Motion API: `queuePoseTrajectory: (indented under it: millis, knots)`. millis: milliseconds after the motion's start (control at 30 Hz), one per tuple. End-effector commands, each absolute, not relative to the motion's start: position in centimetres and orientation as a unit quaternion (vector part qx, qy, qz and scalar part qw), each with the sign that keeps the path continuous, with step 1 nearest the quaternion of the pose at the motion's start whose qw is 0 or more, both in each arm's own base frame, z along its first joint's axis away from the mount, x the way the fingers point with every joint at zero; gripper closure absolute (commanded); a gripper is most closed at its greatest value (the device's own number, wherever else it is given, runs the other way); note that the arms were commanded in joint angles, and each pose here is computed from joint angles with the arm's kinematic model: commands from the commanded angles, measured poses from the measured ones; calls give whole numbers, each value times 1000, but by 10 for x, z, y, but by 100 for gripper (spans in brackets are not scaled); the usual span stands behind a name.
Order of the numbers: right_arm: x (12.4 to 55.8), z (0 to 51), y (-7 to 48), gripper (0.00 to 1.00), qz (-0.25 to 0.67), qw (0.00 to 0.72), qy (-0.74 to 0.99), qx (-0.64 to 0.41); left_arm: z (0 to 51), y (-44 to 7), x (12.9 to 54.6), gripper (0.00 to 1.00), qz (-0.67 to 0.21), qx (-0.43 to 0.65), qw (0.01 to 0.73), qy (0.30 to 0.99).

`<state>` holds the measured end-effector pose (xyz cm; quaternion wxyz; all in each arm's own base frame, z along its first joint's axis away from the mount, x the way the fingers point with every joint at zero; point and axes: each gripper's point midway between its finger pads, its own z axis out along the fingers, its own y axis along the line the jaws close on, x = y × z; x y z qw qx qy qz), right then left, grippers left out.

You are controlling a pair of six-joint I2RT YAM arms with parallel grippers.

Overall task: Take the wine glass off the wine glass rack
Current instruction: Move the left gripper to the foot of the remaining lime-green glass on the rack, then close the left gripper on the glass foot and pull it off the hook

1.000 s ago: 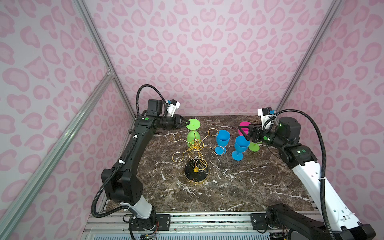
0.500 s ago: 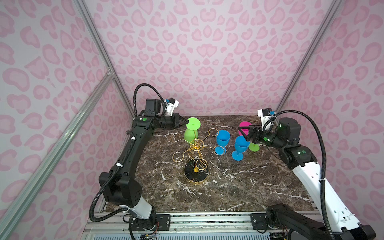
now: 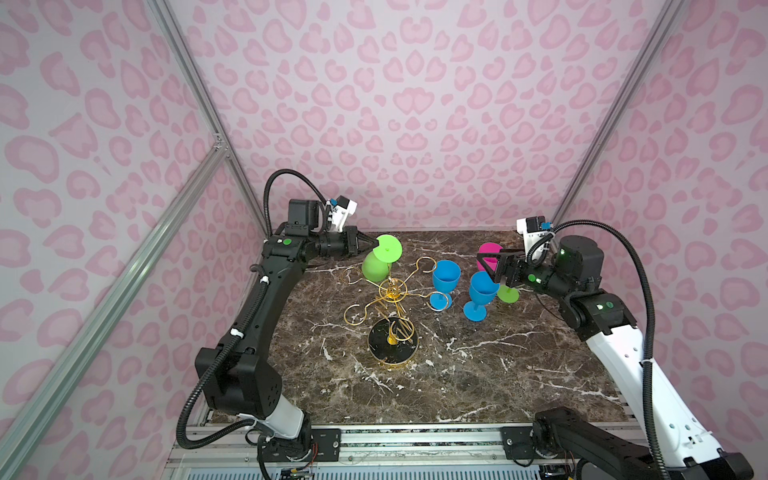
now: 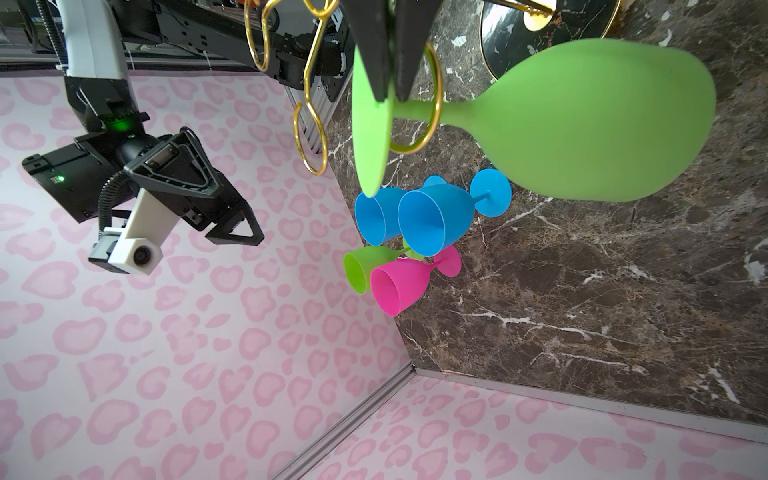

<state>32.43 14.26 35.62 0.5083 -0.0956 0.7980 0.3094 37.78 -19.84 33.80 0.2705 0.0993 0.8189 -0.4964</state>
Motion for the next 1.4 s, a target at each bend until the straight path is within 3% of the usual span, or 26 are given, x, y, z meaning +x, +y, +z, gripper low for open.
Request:
queuePoseTrajectory:
  millis: [0, 633, 1367]
  knots:
    - [327, 364, 142, 12, 308, 522, 790, -96, 343, -197, 375, 96, -509, 102, 273, 810]
    - [331, 371, 146, 11, 324, 519, 785, -92, 365, -200, 364, 96, -589, 105, 256, 759]
    - [332, 368, 146, 11, 319, 520, 788, -88, 353, -205, 347, 96, -608, 121, 220, 753]
